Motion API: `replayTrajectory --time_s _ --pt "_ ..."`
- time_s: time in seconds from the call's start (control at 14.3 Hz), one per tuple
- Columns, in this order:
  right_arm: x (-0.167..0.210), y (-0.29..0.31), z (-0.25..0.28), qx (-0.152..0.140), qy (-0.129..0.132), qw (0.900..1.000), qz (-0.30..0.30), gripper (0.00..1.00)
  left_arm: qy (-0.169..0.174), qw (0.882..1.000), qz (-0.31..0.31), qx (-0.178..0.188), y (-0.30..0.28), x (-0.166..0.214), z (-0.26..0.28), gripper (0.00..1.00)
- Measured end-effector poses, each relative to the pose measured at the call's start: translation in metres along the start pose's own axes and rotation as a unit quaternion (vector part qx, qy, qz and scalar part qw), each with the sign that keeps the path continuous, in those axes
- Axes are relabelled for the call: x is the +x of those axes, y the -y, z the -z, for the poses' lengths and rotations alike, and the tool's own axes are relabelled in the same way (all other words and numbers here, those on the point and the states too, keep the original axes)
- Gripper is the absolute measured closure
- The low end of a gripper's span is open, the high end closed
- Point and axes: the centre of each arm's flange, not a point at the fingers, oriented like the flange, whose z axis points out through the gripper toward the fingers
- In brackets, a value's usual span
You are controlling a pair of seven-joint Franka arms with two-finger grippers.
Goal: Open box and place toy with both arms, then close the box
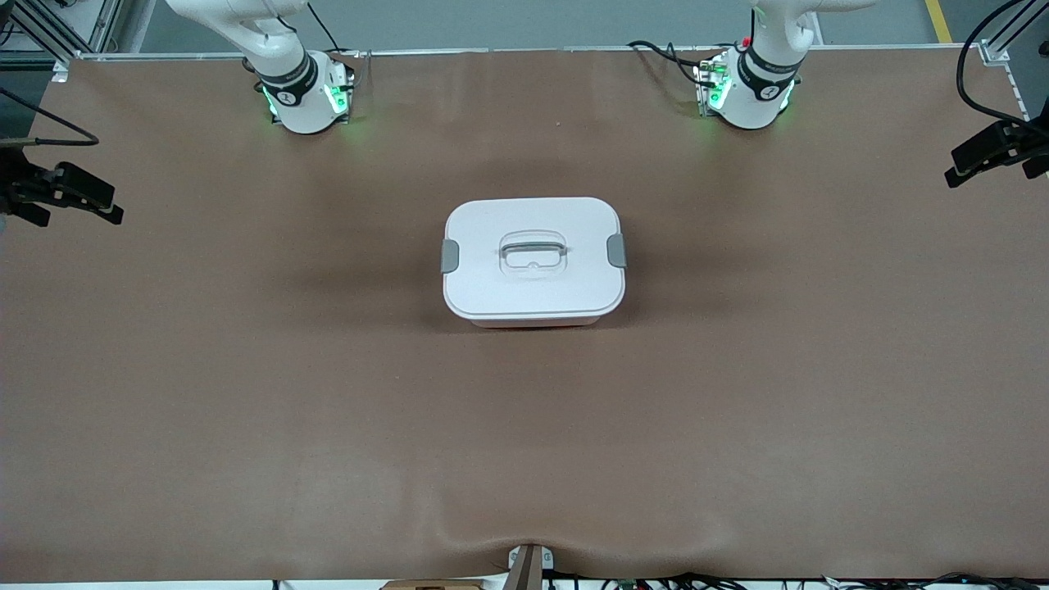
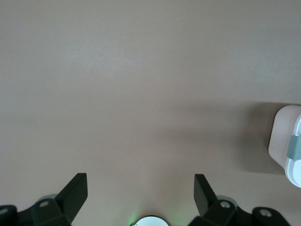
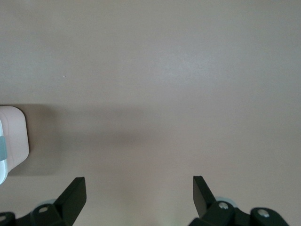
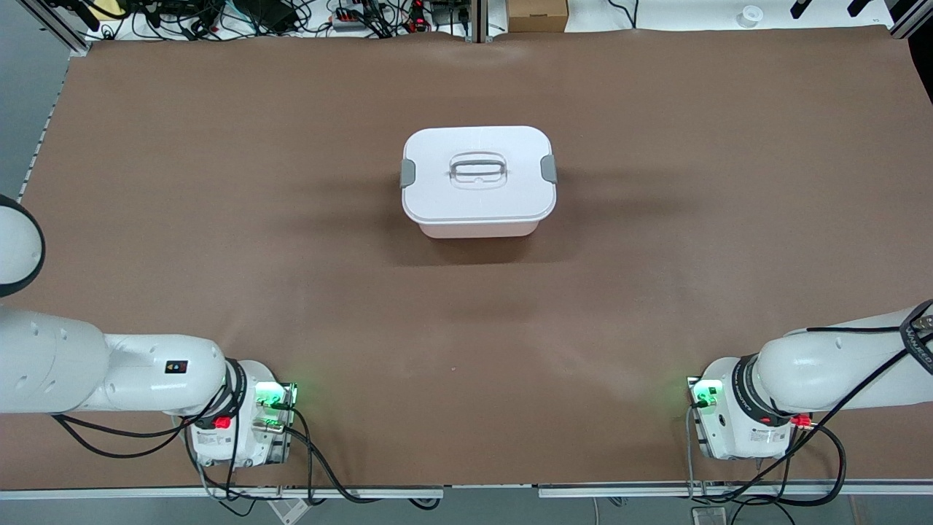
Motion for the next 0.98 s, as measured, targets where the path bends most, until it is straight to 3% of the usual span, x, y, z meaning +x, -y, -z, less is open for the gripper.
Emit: replayTrajectory --time_s 0.98 --pt "0.0000 0.0000 0.0000 0.000 0.000 1.000 0.000 0.00 0.005 1.000 -0.025 0.000 -0.0006 0.0002 -0.0043 0.00"
